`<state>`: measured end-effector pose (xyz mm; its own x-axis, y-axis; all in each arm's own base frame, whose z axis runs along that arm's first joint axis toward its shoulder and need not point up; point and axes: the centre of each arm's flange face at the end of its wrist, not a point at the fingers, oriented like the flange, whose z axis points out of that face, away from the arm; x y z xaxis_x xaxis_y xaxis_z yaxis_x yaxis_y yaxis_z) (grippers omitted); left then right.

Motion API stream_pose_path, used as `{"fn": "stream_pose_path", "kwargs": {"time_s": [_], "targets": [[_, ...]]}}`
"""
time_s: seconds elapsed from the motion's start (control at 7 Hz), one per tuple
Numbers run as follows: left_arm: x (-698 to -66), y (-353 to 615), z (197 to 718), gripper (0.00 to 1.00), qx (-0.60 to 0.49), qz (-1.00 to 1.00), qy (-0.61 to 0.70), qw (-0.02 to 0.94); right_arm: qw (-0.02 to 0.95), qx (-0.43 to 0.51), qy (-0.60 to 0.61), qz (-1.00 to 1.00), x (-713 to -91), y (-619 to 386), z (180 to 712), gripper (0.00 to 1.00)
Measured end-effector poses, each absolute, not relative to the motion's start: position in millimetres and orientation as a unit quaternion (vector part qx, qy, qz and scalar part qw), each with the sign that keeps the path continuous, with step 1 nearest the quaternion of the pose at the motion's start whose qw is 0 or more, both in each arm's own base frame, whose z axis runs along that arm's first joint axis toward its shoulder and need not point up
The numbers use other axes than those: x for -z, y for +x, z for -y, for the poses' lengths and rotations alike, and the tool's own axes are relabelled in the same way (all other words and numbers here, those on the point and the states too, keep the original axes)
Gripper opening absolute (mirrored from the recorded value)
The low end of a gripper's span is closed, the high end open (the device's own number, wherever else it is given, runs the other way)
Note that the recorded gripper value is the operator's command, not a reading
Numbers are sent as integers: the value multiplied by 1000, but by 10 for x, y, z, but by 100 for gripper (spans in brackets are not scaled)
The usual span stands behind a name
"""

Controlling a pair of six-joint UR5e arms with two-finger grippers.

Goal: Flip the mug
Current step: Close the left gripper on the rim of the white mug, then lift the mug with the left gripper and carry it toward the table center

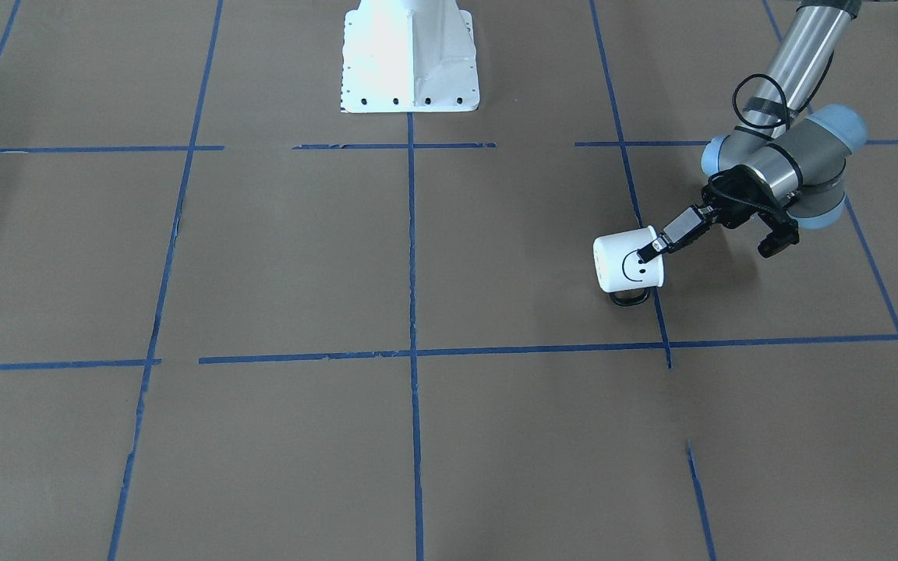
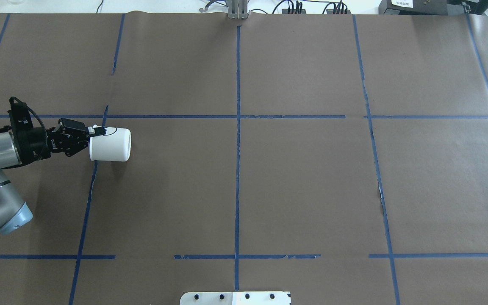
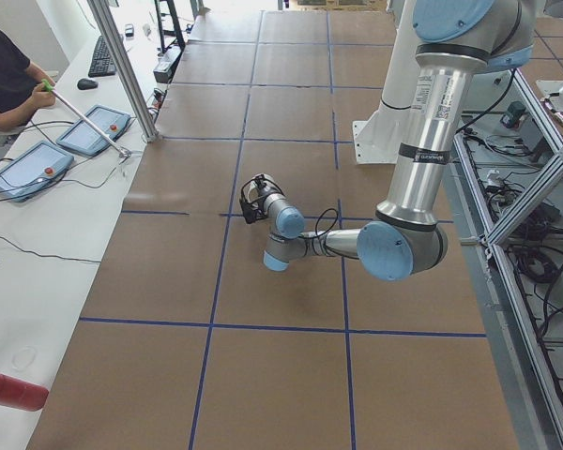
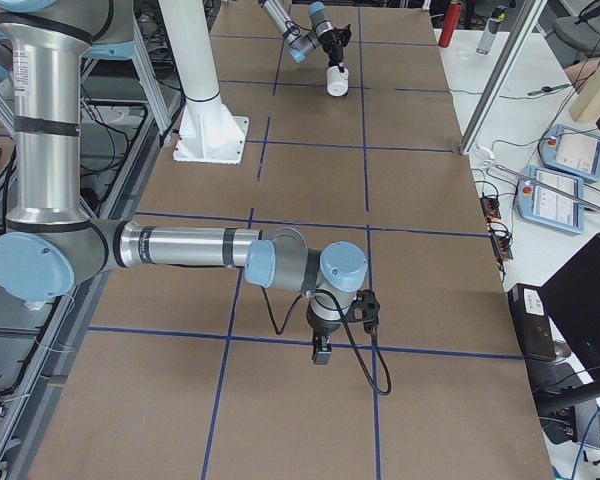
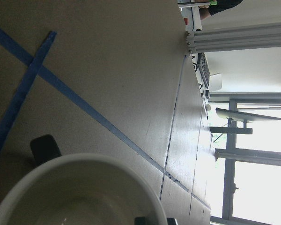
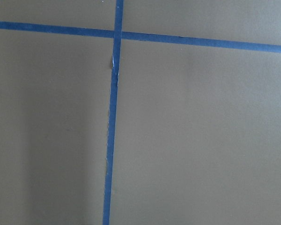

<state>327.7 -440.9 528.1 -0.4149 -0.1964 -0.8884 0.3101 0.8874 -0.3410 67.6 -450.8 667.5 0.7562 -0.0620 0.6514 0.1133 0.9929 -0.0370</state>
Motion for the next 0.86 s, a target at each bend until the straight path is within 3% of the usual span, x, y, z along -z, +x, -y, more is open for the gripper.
{"fn": "stream_pose_path", "kwargs": {"time_s": [0.43, 0.86], "targets": [[-4795, 3381, 4530, 0, 253, -812, 16, 525, 936, 47, -37, 346, -6675, 676, 4508, 100], [-3514, 3931, 4978, 0, 289, -759, 18, 584, 936, 47, -37, 346, -6675, 676, 4508, 100]]}}
